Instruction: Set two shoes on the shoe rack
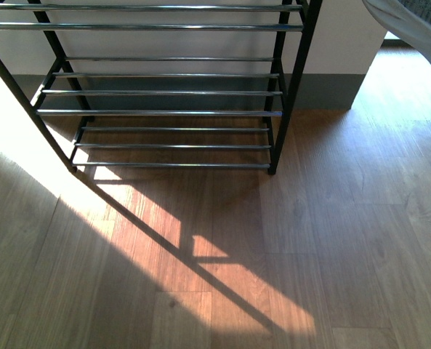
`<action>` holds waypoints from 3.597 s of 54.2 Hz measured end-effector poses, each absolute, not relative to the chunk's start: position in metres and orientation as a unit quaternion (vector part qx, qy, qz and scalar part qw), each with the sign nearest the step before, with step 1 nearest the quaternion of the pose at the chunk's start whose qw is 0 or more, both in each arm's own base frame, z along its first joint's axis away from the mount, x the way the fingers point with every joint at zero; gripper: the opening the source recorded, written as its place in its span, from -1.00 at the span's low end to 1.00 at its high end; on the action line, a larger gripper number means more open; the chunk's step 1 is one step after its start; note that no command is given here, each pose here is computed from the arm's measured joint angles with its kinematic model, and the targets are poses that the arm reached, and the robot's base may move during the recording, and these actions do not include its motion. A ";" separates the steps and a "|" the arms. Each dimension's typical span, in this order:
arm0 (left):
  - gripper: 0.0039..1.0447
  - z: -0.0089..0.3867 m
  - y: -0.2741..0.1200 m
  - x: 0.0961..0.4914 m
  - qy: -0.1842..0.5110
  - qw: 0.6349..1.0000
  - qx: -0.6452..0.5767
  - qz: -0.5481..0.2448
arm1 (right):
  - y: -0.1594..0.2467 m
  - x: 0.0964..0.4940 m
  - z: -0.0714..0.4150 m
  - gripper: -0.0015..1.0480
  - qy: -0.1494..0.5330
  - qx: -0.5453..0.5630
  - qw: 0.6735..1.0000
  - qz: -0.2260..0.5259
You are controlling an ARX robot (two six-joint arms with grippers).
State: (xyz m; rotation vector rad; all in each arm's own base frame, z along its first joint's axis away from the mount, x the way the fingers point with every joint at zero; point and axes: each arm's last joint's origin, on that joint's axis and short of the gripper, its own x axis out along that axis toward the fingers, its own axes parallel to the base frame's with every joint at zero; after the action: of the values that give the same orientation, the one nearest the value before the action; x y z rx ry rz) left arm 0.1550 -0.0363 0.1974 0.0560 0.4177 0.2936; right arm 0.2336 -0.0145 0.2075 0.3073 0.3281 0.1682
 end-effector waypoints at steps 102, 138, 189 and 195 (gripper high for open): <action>-0.95 0.197 -0.037 0.155 0.209 0.968 0.027 0.139 | -0.016 0.234 0.207 -0.97 0.163 0.152 0.972 0.073; -0.95 0.197 -0.037 0.155 0.208 0.968 0.027 0.139 | 0.080 0.297 0.206 -0.97 0.283 0.197 0.925 0.158; -0.95 0.197 -0.037 0.155 0.208 0.968 0.027 0.139 | 0.177 0.478 0.080 -0.97 0.388 0.219 0.895 -0.036; -0.95 0.197 -0.037 0.155 0.208 0.968 0.027 0.139 | 0.171 0.485 0.070 -0.97 0.394 0.229 0.889 -0.054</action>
State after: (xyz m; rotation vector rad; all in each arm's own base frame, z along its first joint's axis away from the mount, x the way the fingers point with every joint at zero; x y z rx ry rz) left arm 0.1551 -0.0368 0.1970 0.0548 0.4214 0.2810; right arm 0.4846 0.1713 0.0704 0.4751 0.8186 -0.1124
